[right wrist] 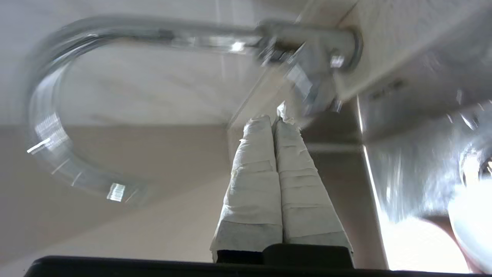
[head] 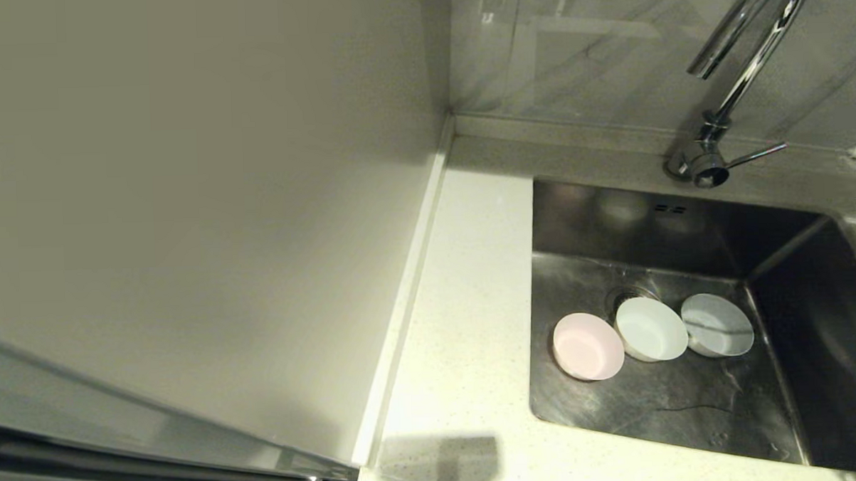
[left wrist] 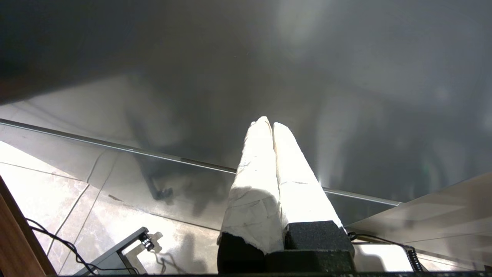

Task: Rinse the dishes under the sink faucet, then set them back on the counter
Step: Turn off the faucet

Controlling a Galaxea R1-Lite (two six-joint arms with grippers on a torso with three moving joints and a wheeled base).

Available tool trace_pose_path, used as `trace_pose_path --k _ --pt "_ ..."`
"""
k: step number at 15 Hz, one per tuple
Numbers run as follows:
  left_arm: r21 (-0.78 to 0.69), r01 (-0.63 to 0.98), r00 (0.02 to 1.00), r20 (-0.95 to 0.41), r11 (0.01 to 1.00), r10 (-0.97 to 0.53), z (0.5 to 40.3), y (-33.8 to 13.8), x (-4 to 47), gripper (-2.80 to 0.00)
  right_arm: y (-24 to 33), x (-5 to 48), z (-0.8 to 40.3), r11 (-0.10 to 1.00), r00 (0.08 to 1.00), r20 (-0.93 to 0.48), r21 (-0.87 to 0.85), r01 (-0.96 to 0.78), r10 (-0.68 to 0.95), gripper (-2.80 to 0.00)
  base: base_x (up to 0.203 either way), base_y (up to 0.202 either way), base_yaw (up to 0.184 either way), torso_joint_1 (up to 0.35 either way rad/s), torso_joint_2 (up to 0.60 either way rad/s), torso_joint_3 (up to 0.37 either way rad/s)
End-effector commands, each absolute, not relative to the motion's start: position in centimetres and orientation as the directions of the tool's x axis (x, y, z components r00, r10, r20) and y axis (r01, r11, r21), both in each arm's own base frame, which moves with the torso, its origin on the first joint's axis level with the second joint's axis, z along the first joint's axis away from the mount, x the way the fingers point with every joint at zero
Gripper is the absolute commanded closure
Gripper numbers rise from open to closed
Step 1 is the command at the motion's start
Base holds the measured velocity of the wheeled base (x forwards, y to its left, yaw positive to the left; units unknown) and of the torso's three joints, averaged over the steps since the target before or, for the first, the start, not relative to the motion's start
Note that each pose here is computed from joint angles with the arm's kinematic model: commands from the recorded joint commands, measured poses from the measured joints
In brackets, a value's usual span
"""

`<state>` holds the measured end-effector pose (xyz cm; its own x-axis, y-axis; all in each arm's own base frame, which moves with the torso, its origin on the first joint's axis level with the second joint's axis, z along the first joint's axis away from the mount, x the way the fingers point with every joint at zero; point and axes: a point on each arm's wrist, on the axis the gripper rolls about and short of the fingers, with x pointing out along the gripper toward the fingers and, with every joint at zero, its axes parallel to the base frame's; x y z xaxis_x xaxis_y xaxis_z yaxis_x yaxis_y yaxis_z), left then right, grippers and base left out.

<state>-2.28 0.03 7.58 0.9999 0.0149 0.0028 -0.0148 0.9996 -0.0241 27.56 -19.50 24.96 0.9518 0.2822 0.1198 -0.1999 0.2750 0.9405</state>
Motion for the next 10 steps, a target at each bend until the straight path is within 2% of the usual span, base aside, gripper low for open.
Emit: trace_pose_path --k 1,3,6,8,10 --pt "-0.025 -0.015 1.0 0.006 1.0 0.015 7.6 0.0 -2.3 0.0 -18.4 21.9 28.4 0.318 0.942 0.124 0.921 -0.227 0.312 0.0 0.0 0.0 0.0 0.0 0.0 0.0" --pt "-0.025 -0.015 1.0 0.006 1.0 0.015 7.6 0.0 -2.3 0.0 -18.4 20.6 29.8 0.259 0.9 0.055 0.949 -0.182 0.432 0.0 0.0 0.0 0.0 0.0 0.0 0.0" --pt "-0.023 -0.015 1.0 0.006 1.0 0.015 7.6 0.0 -2.3 0.0 -20.0 22.8 34.2 0.212 0.848 0.028 0.963 -0.165 0.529 0.0 0.0 0.0 0.0 0.0 0.0 0.0" --pt "-0.025 -0.015 1.0 0.006 1.0 0.015 7.6 0.0 -2.3 0.0 -21.7 24.0 37.3 0.167 0.849 0.026 0.977 -0.133 0.527 0.0 0.0 0.0 0.0 0.0 0.0 0.0" --pt "-0.025 -0.015 1.0 0.006 1.0 0.015 7.6 0.0 -2.3 0.0 -23.8 23.7 39.4 0.159 0.908 0.042 0.98 -0.118 0.417 0.0 0.0 0.0 0.0 0.0 0.0 0.0"
